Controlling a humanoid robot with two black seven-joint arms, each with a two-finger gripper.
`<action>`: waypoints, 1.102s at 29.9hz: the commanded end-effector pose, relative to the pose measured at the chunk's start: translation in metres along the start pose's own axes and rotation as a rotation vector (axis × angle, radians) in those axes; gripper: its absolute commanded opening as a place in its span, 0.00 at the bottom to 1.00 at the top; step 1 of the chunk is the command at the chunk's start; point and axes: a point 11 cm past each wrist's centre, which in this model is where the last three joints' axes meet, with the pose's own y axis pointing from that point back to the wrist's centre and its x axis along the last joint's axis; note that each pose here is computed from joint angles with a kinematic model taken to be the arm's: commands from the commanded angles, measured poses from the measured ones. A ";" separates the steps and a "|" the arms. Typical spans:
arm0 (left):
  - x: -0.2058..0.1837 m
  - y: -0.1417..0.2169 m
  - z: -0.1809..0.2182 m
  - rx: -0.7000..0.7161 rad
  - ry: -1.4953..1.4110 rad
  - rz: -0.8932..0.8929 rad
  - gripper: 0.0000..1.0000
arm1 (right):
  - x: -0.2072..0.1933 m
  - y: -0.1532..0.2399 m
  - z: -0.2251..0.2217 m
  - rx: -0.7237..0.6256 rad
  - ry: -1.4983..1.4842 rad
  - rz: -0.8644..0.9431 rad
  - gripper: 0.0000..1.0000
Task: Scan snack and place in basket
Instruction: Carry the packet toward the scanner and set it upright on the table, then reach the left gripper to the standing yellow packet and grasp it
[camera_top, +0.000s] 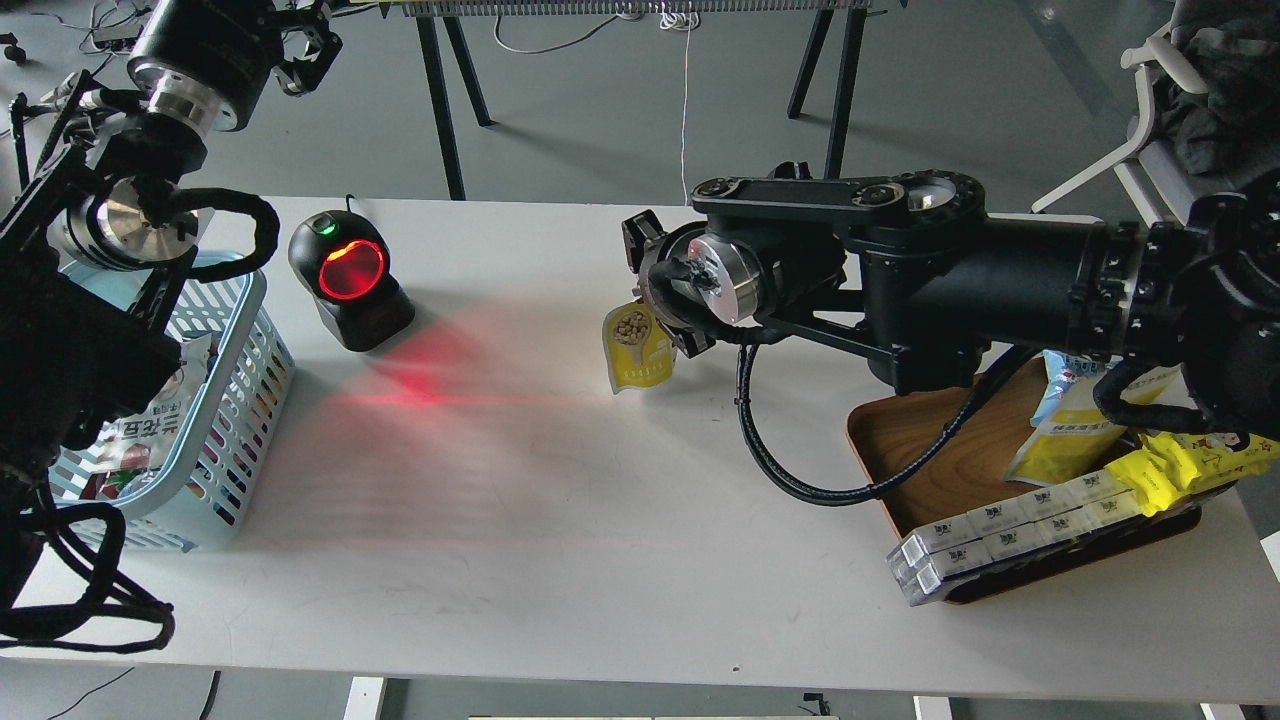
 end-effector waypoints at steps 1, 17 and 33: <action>0.000 0.000 0.001 -0.001 -0.001 0.001 1.00 | 0.000 0.002 -0.003 0.006 0.005 0.002 0.61; -0.007 -0.009 0.019 -0.007 -0.034 -0.022 1.00 | 0.068 0.072 -0.069 0.194 -0.086 0.065 0.98; -0.115 0.003 0.091 0.067 -0.733 -0.426 1.00 | 0.290 0.153 -0.040 0.483 -0.466 0.096 0.97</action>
